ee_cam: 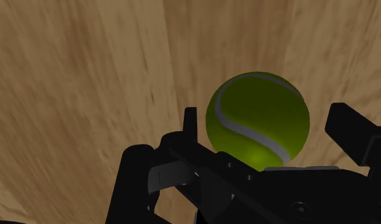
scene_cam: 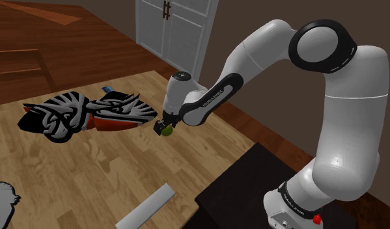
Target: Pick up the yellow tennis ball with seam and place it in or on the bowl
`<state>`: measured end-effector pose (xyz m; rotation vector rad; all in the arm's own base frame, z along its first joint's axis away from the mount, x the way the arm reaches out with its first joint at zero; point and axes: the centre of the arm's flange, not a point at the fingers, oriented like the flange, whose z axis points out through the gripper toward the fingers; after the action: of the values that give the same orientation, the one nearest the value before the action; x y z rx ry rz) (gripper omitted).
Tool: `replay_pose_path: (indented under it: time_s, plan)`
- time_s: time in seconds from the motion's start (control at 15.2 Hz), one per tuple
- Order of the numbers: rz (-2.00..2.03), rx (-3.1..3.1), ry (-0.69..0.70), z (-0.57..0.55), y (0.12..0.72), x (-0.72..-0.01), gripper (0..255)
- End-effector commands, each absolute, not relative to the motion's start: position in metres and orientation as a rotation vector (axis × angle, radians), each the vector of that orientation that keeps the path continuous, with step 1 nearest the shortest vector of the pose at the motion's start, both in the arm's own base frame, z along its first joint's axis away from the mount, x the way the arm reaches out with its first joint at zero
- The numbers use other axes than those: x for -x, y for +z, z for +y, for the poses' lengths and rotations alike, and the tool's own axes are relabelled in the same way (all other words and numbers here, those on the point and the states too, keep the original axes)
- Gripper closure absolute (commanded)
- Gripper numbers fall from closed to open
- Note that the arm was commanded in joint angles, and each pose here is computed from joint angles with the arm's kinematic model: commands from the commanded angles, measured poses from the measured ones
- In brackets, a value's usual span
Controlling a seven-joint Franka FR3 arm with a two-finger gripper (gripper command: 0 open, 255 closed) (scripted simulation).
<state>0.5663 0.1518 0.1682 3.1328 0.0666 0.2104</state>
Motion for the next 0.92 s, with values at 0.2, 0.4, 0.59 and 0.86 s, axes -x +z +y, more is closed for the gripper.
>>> replay_pose_path:
  time_s: [0.2,0.4,0.59,0.86]
  plan:
    - [0.067,-3.133,0.210,0.152,0.168,-0.566,255]
    - [0.067,-3.133,0.210,0.152,0.168,-0.566,255]
    - [0.067,-3.133,0.210,0.152,0.168,-0.566,255]
    - [0.067,-3.133,0.210,0.152,0.184,-0.566,255]
